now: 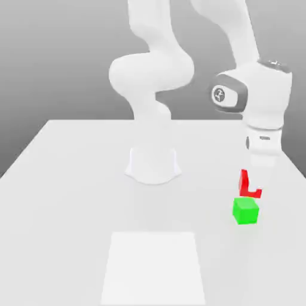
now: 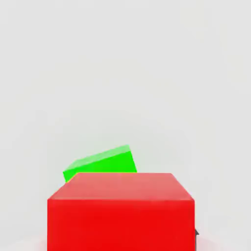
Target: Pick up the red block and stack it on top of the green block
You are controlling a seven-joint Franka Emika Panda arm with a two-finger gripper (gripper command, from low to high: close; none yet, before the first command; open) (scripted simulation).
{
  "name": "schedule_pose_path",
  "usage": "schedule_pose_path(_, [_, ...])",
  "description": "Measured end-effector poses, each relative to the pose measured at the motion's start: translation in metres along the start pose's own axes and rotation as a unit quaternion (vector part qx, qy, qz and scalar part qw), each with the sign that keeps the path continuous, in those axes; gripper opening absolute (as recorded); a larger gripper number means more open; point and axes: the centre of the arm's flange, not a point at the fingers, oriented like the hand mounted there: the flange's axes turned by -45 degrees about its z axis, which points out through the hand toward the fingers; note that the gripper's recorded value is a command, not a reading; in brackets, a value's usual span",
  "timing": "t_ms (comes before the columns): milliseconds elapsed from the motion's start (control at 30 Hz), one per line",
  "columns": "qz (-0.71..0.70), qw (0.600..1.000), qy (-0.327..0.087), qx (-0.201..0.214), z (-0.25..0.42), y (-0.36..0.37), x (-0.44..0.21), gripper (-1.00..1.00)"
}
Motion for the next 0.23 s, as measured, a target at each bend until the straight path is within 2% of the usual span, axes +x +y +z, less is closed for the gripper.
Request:
schedule_pose_path(167, [-0.003,1.0,0.005,0.007,0.025,-0.007,-0.001,-1.0])
schedule_pose_path(200, [-0.004,1.0,0.006,0.009,0.028,-0.008,-0.001,1.0])
schedule_pose_path(233, [-0.005,1.0,0.006,0.009,0.028,-0.009,-0.001,1.0])
